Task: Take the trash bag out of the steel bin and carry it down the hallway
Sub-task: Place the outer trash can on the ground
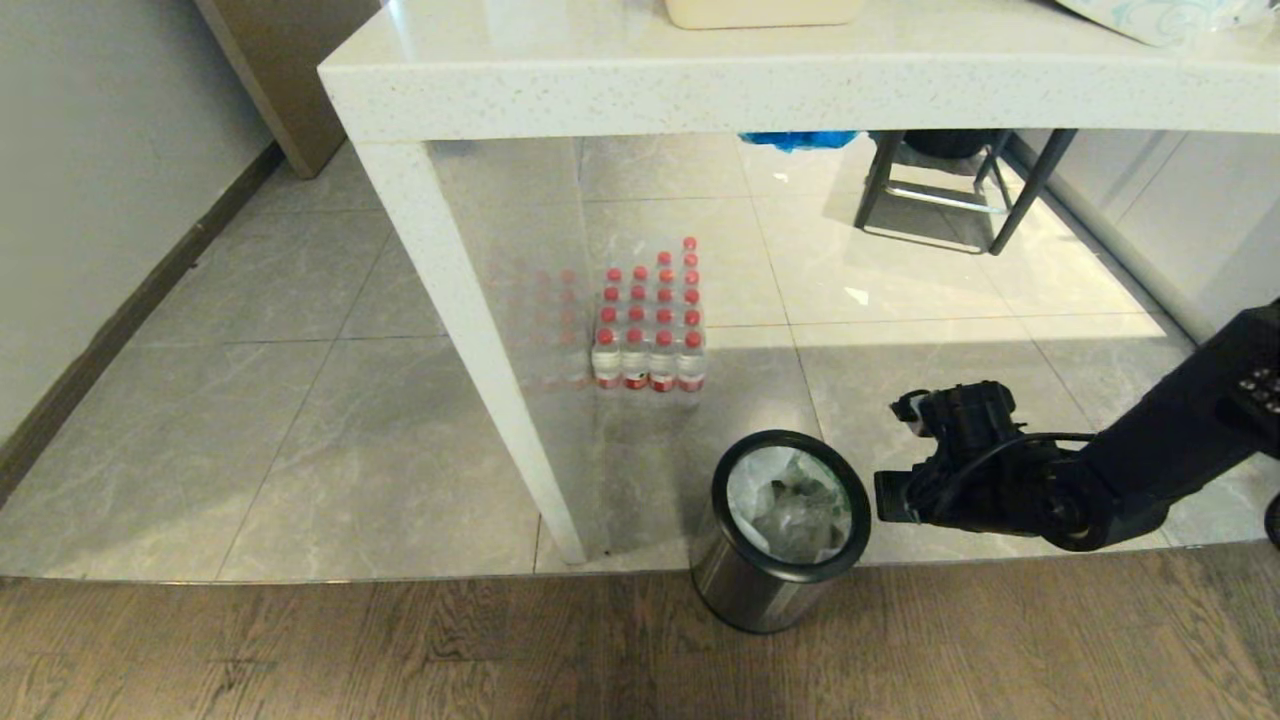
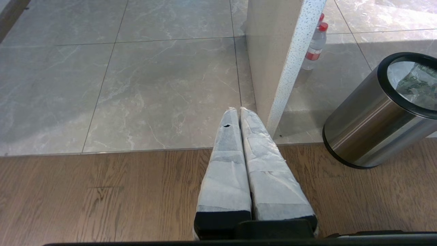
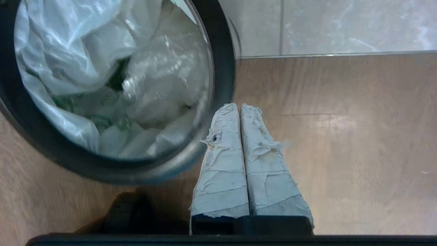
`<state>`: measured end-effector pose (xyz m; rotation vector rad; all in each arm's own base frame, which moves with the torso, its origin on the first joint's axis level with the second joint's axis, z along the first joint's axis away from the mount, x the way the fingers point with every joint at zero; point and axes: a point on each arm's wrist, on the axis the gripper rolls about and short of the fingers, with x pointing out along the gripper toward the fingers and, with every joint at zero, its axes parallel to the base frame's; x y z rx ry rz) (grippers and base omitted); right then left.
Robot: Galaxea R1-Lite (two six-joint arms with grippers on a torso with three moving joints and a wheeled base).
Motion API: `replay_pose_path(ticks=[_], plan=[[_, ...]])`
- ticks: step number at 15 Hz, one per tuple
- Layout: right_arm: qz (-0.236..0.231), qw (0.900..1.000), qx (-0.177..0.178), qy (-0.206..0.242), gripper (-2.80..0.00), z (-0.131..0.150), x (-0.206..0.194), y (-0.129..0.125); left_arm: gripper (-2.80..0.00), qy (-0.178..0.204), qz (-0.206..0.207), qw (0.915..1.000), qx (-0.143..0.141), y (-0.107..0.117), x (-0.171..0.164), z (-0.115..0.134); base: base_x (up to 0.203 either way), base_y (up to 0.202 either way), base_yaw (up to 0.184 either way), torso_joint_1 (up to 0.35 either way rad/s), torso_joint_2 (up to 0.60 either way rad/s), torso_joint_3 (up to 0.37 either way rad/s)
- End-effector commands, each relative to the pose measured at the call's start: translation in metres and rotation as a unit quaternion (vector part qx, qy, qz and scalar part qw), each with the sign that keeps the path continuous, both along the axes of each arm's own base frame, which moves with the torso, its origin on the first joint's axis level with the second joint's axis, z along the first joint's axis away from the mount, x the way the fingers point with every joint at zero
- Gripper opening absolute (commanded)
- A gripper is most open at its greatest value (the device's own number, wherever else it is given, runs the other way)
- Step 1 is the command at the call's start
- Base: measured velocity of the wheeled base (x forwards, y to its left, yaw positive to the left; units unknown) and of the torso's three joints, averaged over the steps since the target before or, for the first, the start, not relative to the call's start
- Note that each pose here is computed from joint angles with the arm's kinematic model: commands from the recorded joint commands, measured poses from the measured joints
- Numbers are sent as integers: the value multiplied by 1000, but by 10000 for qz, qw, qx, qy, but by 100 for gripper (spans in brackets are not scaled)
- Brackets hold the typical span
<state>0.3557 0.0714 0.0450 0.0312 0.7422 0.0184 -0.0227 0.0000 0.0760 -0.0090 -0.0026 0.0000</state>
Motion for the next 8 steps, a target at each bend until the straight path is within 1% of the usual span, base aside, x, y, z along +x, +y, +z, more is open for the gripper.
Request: replay_pose_path(ticks=[1, 4, 8], plan=[[-33, 10000, 35, 61, 0, -13, 10, 3, -280, -3, 0, 10000, -1, 0, 0, 0, 0, 0, 0, 0, 0, 0], [57, 10000, 33, 69, 0, -19, 13, 10, -280, -3, 0, 10000, -1, 0, 0, 0, 0, 0, 0, 0, 0, 0], [109, 9999, 32, 110, 0, -34, 15, 17, -280, -3, 0, 10000, -1, 0, 0, 0, 0, 0, 0, 0, 0, 0]])
